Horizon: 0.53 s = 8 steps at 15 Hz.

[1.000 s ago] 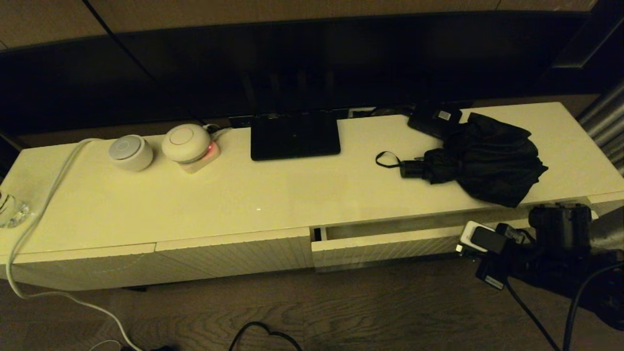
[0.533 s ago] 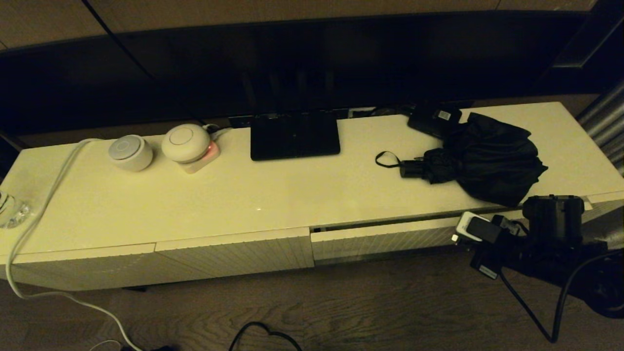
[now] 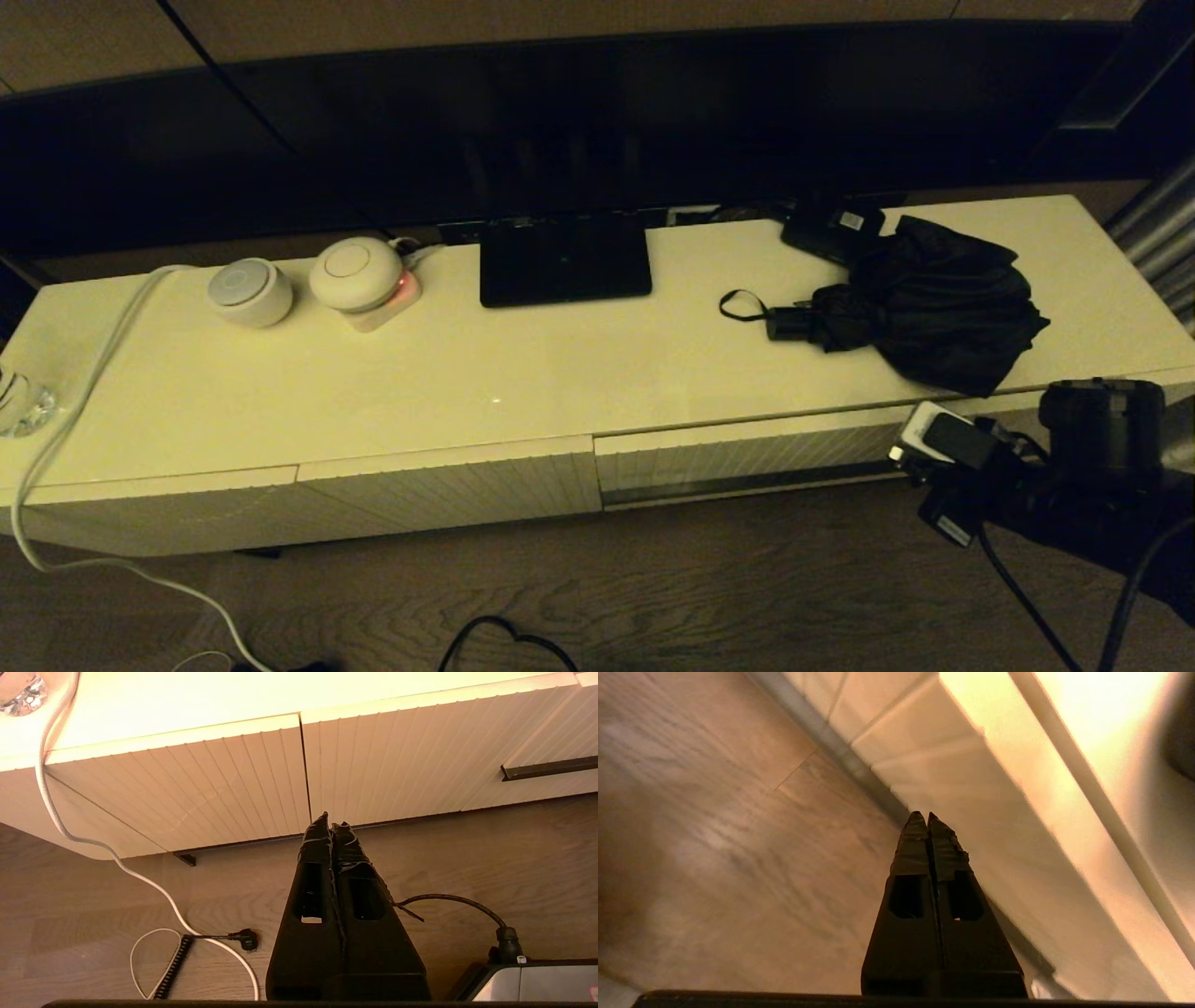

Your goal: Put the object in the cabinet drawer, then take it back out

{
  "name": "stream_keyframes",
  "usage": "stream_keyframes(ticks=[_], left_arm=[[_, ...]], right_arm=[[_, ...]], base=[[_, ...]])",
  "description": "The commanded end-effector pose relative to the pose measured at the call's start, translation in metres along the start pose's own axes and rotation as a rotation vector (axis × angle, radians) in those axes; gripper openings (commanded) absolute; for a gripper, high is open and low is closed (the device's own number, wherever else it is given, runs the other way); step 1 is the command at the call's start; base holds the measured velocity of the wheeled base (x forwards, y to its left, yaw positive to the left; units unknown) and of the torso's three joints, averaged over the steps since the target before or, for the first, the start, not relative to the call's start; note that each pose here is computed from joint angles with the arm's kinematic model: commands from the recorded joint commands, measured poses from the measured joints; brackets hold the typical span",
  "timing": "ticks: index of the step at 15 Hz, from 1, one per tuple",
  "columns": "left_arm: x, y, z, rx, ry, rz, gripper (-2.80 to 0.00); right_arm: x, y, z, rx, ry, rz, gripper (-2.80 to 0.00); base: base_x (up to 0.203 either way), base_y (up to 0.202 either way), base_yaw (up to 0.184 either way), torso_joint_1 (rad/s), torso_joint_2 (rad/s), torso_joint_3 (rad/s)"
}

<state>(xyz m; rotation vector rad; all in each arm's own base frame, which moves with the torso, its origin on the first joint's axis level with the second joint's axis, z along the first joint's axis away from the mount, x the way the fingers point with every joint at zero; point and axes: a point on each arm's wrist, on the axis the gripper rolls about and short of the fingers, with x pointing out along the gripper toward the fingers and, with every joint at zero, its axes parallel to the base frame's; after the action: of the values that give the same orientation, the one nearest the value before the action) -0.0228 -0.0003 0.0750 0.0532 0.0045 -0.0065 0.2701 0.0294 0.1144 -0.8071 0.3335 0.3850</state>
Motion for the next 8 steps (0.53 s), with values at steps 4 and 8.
stream_keyframes(ticks=[4, 8], left_arm=[[0.0, 0.0, -0.001, 0.0, 0.003, 0.0, -2.8], [0.0, 0.0, -0.001, -0.001, 0.003, 0.0, -2.8]], right_arm=[[-0.108, 0.017, 0.007, 0.053, -0.099, -0.061, -2.8], [-0.181, 0.041, -0.007, 0.183, -0.177, -0.138, -2.8]], base=[[0.0, 0.0, 0.0, 0.0, 0.0, 0.0], [0.0, 0.0, 0.0, 0.0, 0.0, 0.0]])
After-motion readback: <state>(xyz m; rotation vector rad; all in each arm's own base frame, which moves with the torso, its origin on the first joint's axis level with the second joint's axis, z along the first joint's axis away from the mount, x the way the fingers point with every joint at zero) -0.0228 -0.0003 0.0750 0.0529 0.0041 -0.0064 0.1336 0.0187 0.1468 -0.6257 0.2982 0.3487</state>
